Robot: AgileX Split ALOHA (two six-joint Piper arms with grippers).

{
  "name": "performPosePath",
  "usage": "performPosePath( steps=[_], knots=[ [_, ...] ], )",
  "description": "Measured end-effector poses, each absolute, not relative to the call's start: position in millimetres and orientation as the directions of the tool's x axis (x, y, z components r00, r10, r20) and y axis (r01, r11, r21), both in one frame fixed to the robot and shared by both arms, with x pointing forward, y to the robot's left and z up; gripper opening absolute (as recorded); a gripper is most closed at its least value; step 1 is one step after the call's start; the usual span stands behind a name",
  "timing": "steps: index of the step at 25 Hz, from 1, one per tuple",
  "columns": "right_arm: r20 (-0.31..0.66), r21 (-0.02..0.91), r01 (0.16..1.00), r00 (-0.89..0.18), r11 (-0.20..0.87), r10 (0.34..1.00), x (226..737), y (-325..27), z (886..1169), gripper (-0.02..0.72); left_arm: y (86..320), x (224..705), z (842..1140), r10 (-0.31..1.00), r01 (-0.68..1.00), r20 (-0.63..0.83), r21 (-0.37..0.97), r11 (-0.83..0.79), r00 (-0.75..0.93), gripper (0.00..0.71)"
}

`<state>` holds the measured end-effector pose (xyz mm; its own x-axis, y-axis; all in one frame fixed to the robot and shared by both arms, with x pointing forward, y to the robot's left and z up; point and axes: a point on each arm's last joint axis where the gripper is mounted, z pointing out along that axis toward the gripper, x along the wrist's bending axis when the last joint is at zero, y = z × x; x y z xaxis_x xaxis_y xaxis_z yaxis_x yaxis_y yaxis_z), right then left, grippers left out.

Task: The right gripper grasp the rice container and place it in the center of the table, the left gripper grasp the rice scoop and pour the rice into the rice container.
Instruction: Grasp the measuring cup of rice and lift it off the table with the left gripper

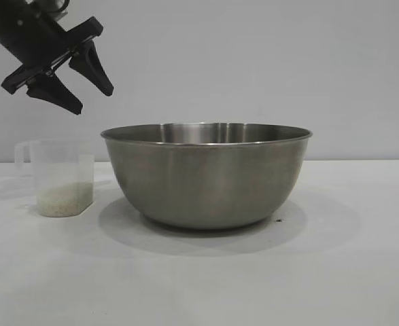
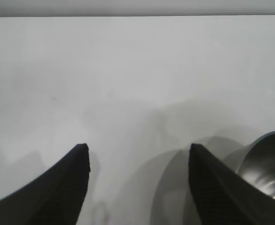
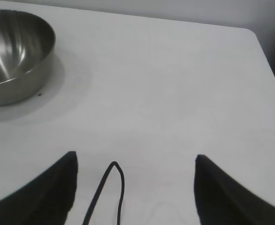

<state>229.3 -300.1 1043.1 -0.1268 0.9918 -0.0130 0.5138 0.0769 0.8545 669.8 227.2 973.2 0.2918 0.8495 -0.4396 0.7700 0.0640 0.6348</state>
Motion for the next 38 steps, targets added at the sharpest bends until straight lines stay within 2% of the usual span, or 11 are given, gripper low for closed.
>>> performPosePath(
  steps=[6,11,17,20,25,32,38],
  knots=[
    [-0.010,0.855,0.515,-0.118,0.069,0.993,229,-301,1043,0.477,229,667,980,0.862,0.755,-0.389,0.655,0.011,0.325,0.440],
    [-0.008,0.855,0.515,-0.117,0.068,0.993,229,-301,1043,0.477,234,655,1014,0.876,0.684,-0.247,0.720,-0.120,0.414,0.440],
    [-0.008,0.855,0.515,-0.117,0.068,0.993,229,-301,1043,0.477,240,628,1056,0.868,0.654,-0.124,0.710,-0.261,0.480,0.440],
    [-0.008,0.855,0.515,-0.117,0.068,0.993,229,-301,1043,0.477,243,610,1073,0.879,0.700,-0.137,0.666,-0.260,0.456,0.440],
    [-0.007,0.855,0.515,-0.116,0.066,0.993,229,-301,1043,0.477,244,579,1096,0.898,0.797,-0.252,0.583,-0.158,0.362,0.440],
    [-0.005,0.855,0.515,-0.115,0.064,0.993,229,-301,1043,0.477,242,530,1109,0.869,0.855,-0.321,0.482,-0.191,0.376,0.440],
    [-0.005,0.855,0.515,-0.115,0.064,0.993,229,-301,1043,0.477,250,493,1083,0.895,0.875,-0.271,0.435,-0.214,0.354,0.440]
  ],
)
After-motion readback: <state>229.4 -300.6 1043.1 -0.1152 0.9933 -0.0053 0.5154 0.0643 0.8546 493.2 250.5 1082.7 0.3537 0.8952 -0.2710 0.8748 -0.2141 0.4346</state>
